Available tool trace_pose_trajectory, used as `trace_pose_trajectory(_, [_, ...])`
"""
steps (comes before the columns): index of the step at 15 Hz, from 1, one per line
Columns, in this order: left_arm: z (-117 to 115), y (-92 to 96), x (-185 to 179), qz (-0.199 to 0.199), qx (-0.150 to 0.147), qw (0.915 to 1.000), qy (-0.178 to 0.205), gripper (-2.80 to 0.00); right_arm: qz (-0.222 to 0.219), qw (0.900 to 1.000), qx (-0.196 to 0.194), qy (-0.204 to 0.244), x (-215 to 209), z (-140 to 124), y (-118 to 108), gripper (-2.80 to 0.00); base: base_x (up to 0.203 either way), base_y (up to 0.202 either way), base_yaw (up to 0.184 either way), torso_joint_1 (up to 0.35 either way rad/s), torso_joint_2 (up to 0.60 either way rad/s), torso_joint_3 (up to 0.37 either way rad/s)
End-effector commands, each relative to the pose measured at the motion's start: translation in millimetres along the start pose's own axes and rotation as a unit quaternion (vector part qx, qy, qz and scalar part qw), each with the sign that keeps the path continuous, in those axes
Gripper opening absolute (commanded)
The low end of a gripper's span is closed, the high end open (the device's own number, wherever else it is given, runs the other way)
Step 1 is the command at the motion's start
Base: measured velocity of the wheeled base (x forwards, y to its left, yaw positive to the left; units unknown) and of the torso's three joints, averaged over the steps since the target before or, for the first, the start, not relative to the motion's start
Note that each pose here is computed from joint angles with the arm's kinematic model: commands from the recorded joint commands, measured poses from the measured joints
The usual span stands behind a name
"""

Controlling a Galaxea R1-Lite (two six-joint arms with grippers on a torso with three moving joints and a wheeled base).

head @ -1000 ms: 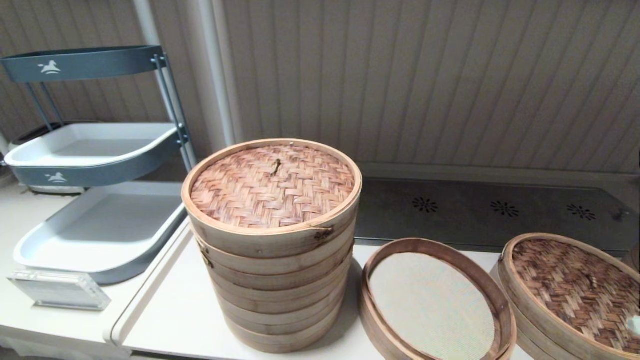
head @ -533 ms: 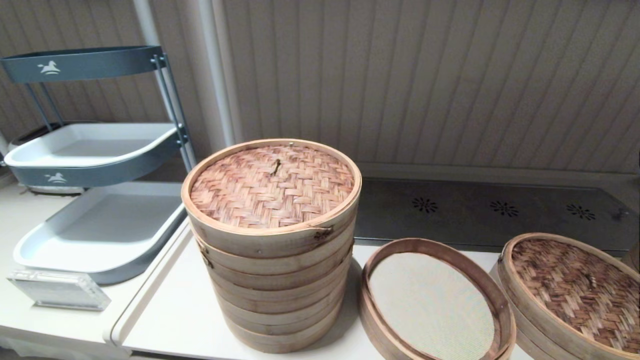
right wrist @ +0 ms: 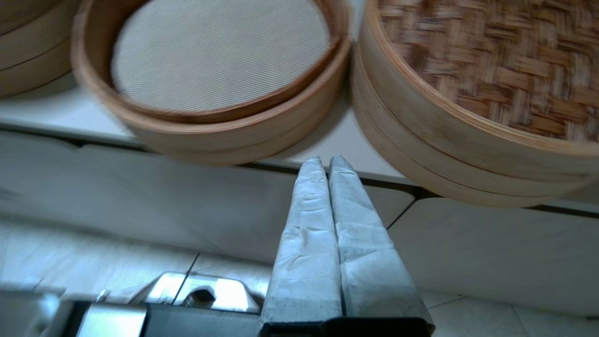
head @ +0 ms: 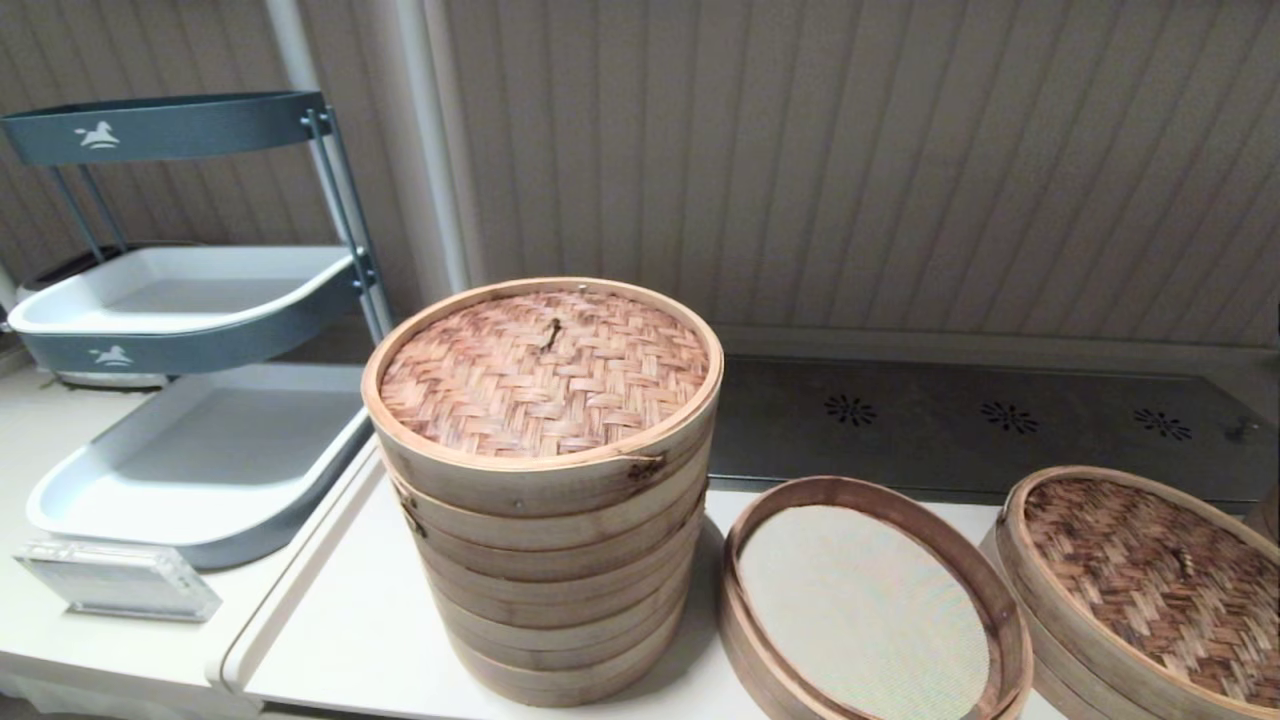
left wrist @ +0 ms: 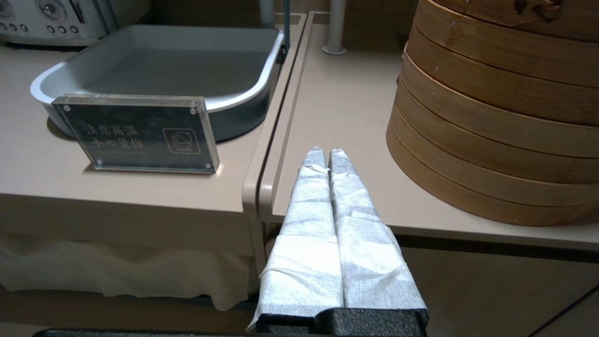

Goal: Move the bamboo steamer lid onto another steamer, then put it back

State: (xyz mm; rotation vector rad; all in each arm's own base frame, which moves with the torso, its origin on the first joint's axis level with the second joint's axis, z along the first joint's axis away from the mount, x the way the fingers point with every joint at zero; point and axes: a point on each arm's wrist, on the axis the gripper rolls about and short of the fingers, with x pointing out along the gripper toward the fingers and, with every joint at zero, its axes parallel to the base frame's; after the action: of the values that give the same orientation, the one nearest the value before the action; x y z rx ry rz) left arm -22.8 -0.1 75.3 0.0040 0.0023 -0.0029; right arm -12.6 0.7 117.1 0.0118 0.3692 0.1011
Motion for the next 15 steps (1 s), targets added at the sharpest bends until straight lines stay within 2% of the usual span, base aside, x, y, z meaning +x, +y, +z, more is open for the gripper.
trace_pose_trajectory(1, [-1, 0.0, 0, 0.0, 0.0, 1.0, 0.003, -2.8, -0.037, 0.999, 0.012, -0.01, 11, -16, 0, -2.8, 0.0, 0.0, 0.0, 0.0, 0.0, 0.0])
trace_pose_trajectory(2, [-1, 0.0, 0, 0.0, 0.0, 1.0, 0.002, -2.8, -0.059, 0.998, 0.02, -0.017, 14, -20, -1, -2.8, 0.0, 0.0, 0.0, 0.0, 0.0, 0.0])
trace_pose_trajectory(4, [-1, 0.0, 0, 0.0, 0.0, 1.0, 0.003, -2.8, -0.063, 0.997, 0.017, -0.043, 20, -25, -2, -2.8, 0.0, 0.0, 0.0, 0.0, 0.0, 0.0])
trace_pose_trajectory(6, [-1, 0.0, 0, 0.0, 0.0, 1.0, 0.002, -2.8, -0.056, 0.994, 0.005, -0.089, 18, -33, -2, -2.8, 0.0, 0.0, 0.0, 0.0, 0.0, 0.0])
trace_pose_trajectory(8, [-1, 0.0, 0, 0.0, 0.0, 1.0, 0.002, -2.8, -0.046, 0.987, -0.014, -0.154, 9, -39, -1, -2.8, 0.0, 0.0, 0.0, 0.0, 0.0, 0.0])
trace_pose_trajectory(9, [-1, 0.0, 0, 0.0, 0.0, 1.0, 0.002, -2.8, -0.043, 0.984, -0.02, -0.171, 7, -41, -1, -2.8, 0.0, 0.0, 0.0, 0.0, 0.0, 0.0])
trace_pose_trajectory(15, [-1, 0.0, 0, 0.0, 0.0, 1.0, 0.003, -2.8, -0.041, 0.983, -0.014, -0.177, 6, -42, -1, -2.8, 0.0, 0.0, 0.0, 0.0, 0.0, 0.0])
